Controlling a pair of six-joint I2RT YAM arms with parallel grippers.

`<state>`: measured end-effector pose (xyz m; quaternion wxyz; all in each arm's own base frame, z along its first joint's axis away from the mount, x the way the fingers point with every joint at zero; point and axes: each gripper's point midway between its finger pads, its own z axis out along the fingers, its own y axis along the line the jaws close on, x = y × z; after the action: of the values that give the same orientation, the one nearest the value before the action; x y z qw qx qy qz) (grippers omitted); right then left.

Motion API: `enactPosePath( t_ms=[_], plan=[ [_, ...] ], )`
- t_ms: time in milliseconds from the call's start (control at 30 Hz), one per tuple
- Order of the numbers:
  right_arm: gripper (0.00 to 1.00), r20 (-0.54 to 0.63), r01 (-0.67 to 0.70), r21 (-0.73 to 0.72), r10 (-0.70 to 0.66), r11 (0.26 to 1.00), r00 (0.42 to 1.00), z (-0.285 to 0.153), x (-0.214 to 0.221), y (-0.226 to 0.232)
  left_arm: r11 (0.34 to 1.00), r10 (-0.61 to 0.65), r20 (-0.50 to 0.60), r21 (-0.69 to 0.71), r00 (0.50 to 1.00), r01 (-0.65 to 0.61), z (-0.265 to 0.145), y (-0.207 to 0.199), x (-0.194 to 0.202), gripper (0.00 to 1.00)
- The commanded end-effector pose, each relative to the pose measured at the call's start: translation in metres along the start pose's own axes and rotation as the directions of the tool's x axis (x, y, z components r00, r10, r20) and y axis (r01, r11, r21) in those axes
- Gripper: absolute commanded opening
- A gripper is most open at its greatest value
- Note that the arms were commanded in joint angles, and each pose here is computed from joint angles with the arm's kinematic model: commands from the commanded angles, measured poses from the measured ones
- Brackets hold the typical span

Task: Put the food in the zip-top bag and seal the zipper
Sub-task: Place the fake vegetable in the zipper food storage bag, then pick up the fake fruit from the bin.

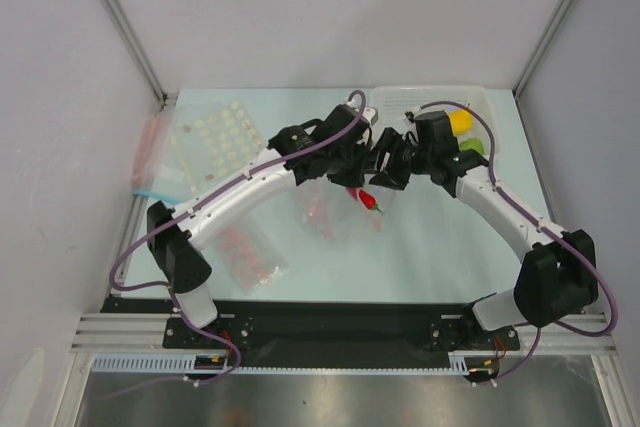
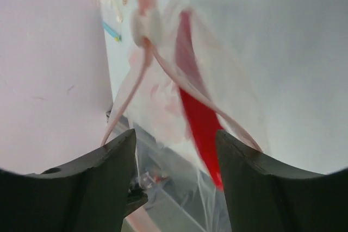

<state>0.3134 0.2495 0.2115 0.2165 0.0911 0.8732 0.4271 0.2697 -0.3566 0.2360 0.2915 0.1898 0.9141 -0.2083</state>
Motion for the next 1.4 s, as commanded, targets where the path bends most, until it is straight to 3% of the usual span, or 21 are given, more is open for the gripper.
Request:
enactPosePath(
  t_ms=[0, 333, 600, 700, 933, 1100, 1367],
  plan=[
    [0.67, 0.084, 0.082, -0.008, -0.081, 0.997, 0.993, -0.007, -0.014, 0.021, 0.997, -0.047, 0.075, 0.067, 0.996, 0.042, -0.027, -0.013, -0.028, 0.00],
    [0.56, 0.157, 0.222, 0.058, -0.229, 0.973, 0.961, -0.044, -0.022, 0.030, 0.996, -0.082, 0.101, -0.026, 0.991, 0.085, -0.042, 0.035, -0.057, 0.00],
    [0.58, 0.250, 0.343, 0.011, -0.334, 0.939, 0.909, -0.079, -0.041, 0.072, 0.991, -0.094, 0.135, -0.083, 0.986, 0.106, -0.057, 0.066, -0.067, 0.00],
    [0.59, 0.276, 0.351, 0.069, -0.356, 0.934, 0.893, -0.089, -0.057, 0.068, 0.985, -0.112, 0.168, -0.110, 0.979, 0.132, -0.070, 0.085, -0.080, 0.00],
    [0.59, 0.365, 0.262, 0.209, -0.323, 0.942, 0.873, -0.120, -0.109, 0.017, 0.974, -0.131, 0.256, -0.148, 0.958, 0.173, -0.103, 0.114, -0.099, 0.00],
    [0.62, 0.439, 0.173, 0.349, -0.324, 0.921, 0.838, -0.137, -0.152, -0.030, 0.976, -0.127, 0.205, -0.146, 0.971, 0.159, -0.083, 0.117, -0.083, 0.00],
    [0.77, 0.486, 0.002, 0.520, -0.298, 0.854, 0.821, -0.130, -0.214, -0.123, 0.975, -0.093, 0.118, -0.192, 0.989, 0.115, -0.040, 0.132, -0.063, 0.00]
  ],
)
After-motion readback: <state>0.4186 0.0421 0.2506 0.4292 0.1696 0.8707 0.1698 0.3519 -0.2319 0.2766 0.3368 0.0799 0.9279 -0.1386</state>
